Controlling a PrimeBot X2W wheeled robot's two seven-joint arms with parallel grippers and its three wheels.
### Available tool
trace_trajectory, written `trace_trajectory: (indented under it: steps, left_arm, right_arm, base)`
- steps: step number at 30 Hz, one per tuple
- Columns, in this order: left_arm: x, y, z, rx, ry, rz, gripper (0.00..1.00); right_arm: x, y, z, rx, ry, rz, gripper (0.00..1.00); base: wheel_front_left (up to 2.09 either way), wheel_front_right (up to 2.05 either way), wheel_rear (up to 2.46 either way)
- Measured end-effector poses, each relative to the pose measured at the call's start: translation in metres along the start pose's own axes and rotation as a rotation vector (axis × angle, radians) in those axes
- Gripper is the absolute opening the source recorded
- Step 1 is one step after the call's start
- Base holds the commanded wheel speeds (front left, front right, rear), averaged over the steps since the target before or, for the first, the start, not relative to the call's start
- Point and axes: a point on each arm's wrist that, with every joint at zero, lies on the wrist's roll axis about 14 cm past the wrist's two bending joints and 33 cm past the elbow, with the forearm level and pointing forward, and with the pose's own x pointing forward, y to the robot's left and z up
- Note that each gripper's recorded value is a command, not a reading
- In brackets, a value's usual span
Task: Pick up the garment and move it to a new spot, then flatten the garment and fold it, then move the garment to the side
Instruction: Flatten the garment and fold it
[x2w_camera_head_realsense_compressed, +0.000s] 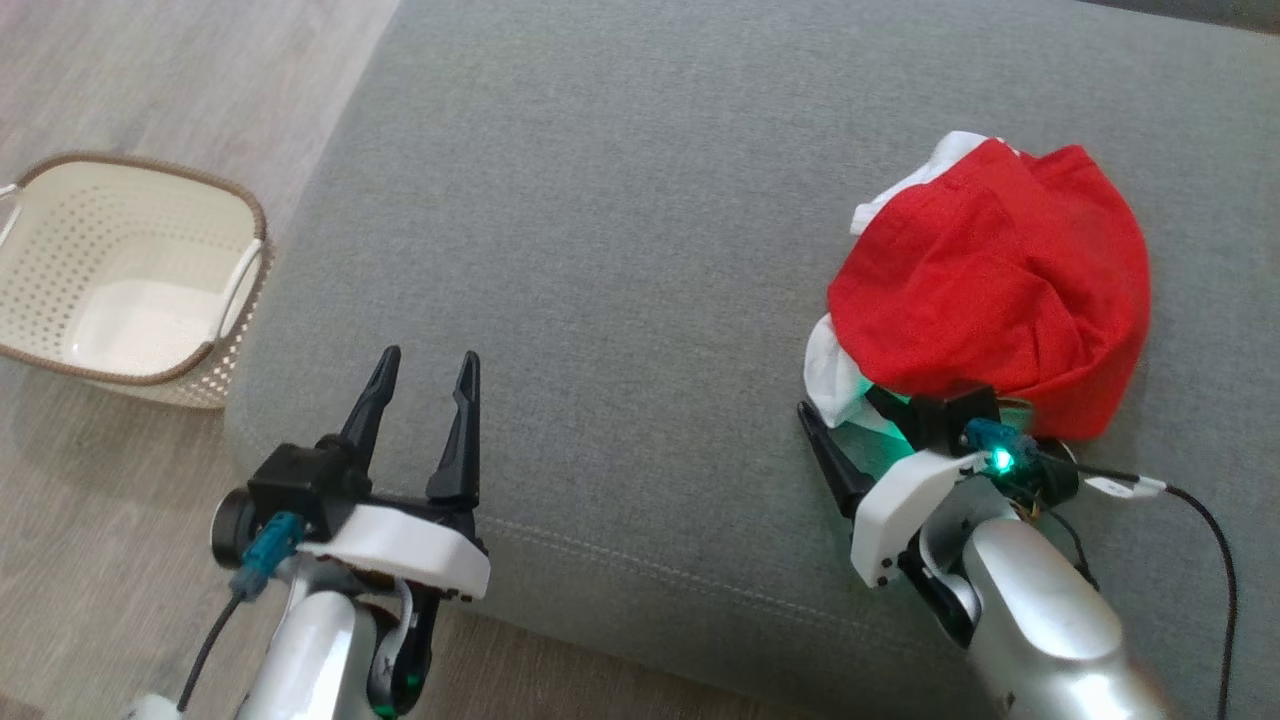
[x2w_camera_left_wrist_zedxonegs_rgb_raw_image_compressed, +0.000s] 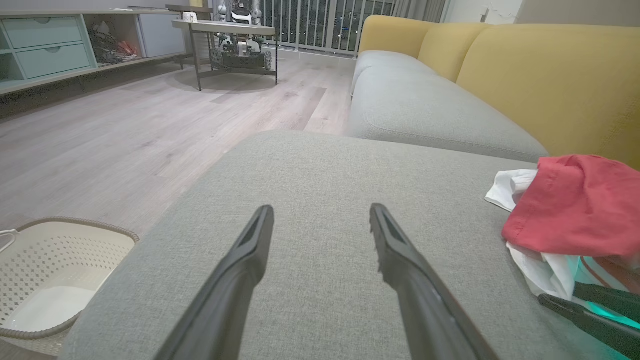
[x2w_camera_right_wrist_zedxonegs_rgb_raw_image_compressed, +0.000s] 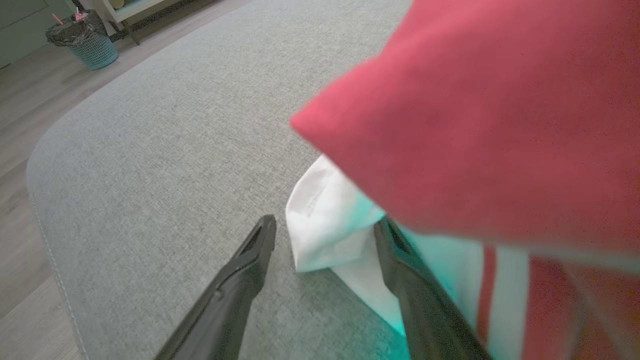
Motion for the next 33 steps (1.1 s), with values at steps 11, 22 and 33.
trace_trajectory:
  steps: [11,22,33]
  left_arm:
    - [-0.004,0.004,0.003,-0.009,-0.010,0.020,1.00]
    - [-0.011,-0.004,0.017,-0.026,-0.059,-0.003,1.00]
    - [-0.027,-0.017,0.019,-0.051,-0.079,-0.042,1.00]
  right_arm:
    - [0.007,0.002,0.001,-0.006,0.021,0.010,0.00]
    - [0.003,0.062,0.092,-0.077,-0.220,0.182,0.00]
    - [-0.079,0.126,0.373,-0.206,-0.908,0.338,0.00]
  base:
    - [0.00,0.00,0.00]
    - [0.00,0.00,0.00]
    - [0.00,0.00,0.00]
